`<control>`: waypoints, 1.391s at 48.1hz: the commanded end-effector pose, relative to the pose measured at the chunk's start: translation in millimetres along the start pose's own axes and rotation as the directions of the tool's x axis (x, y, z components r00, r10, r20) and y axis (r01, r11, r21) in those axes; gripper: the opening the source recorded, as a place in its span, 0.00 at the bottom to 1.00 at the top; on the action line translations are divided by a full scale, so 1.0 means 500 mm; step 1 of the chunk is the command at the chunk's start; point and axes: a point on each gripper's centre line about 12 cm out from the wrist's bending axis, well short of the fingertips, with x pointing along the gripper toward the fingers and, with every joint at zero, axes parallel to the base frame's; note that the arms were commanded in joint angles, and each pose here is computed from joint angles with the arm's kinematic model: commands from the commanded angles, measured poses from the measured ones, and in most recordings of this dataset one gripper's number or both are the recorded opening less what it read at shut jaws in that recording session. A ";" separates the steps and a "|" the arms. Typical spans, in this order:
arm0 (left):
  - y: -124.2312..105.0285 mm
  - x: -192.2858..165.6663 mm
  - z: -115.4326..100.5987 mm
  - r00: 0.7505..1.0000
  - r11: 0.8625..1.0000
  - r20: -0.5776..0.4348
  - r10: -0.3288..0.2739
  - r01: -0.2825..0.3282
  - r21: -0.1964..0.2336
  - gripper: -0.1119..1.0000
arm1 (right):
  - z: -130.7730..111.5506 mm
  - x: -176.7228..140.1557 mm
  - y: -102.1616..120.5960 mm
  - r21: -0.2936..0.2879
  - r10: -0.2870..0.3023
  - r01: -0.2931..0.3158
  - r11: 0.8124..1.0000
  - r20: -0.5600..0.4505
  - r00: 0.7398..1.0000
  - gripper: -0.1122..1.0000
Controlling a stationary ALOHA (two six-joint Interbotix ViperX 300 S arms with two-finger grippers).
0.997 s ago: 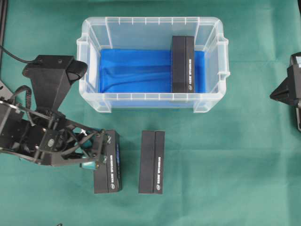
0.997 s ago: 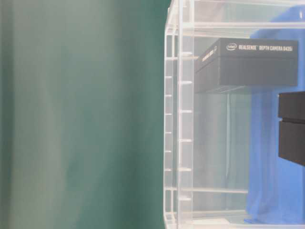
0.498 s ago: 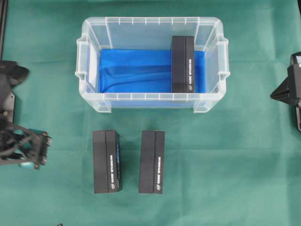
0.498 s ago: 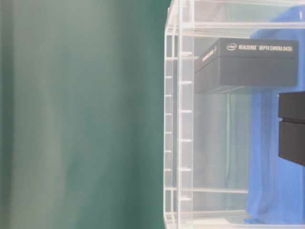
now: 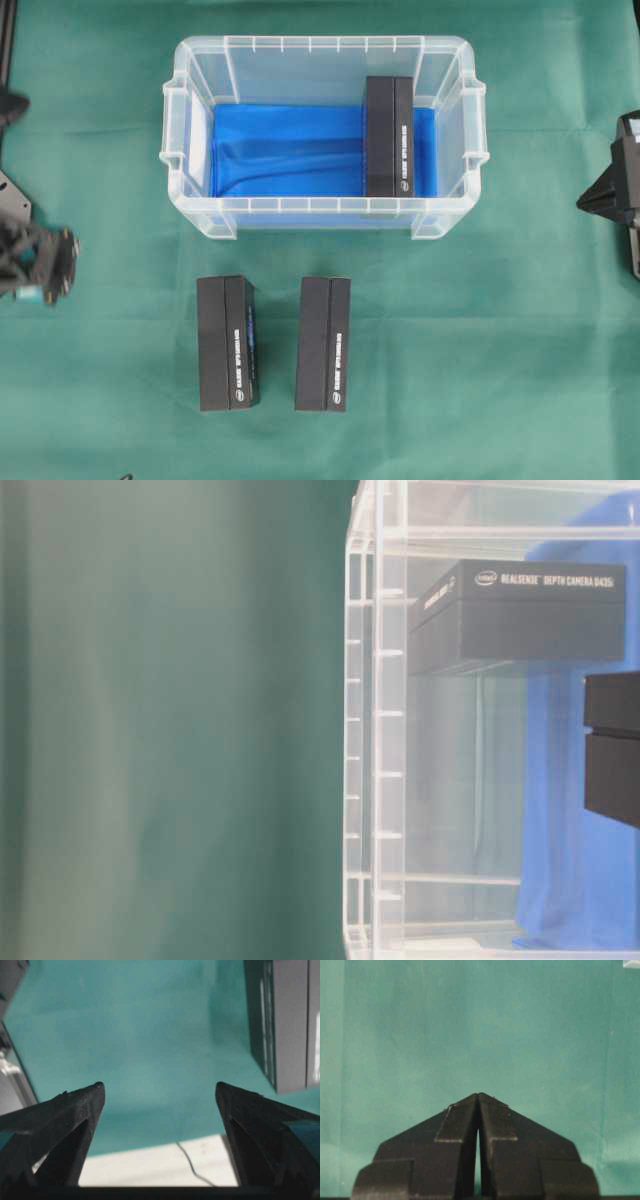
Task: Take the box out of the case with the left arm.
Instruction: 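Retract the left arm to the left side, then move the open left gripper over the right black box in the case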
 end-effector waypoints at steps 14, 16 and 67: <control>0.052 -0.018 0.171 0.997 0.999 0.079 0.028 -0.025 -0.038 0.95 | 0.014 -0.010 0.000 0.005 0.000 0.000 1.000 0.011 1.000 0.10; 0.057 -0.018 0.186 0.996 0.999 0.083 0.037 -0.034 -0.033 0.95 | 0.014 -0.010 0.000 0.005 0.000 0.000 1.000 0.011 1.000 0.10; 0.071 -0.007 0.247 0.994 0.995 0.083 0.071 -0.065 -0.075 0.95 | 0.015 -0.011 0.000 0.006 0.001 -0.001 1.000 0.012 1.000 0.10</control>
